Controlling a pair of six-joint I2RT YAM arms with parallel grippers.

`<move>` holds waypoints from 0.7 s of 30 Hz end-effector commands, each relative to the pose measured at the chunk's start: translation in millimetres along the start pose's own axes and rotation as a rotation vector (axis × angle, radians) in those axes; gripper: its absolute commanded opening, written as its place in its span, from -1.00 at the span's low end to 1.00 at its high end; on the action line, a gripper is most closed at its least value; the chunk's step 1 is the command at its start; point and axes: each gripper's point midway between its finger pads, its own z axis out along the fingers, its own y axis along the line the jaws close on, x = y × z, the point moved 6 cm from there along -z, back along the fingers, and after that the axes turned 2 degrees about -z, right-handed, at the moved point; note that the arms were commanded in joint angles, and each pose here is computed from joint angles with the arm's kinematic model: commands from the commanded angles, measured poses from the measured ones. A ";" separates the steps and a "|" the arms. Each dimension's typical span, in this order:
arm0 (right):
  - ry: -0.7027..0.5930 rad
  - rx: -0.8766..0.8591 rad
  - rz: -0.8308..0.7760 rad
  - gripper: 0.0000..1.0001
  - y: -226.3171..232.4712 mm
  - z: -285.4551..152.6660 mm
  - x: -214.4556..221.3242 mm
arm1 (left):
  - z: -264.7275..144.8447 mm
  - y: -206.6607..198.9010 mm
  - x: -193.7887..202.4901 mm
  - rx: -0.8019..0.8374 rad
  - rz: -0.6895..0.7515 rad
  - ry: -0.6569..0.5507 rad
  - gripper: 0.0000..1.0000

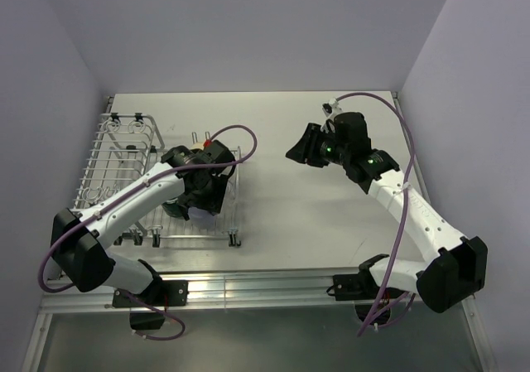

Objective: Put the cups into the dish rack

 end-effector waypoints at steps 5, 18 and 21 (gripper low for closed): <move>-0.013 -0.012 -0.015 -0.11 -2.1 3.9 -2.4 | 2.0 -1.5 -2.2 -0.005 -0.006 -0.022 -0.60; -0.005 -0.011 -0.014 -0.11 -3.5 5.1 -0.5 | 9.6 -2.7 1.4 -0.009 -0.007 -0.007 0.21; -0.007 -0.010 -0.014 -0.11 -3.9 5.5 -1.1 | 7.7 -2.0 1.0 -0.008 -0.011 -0.022 0.35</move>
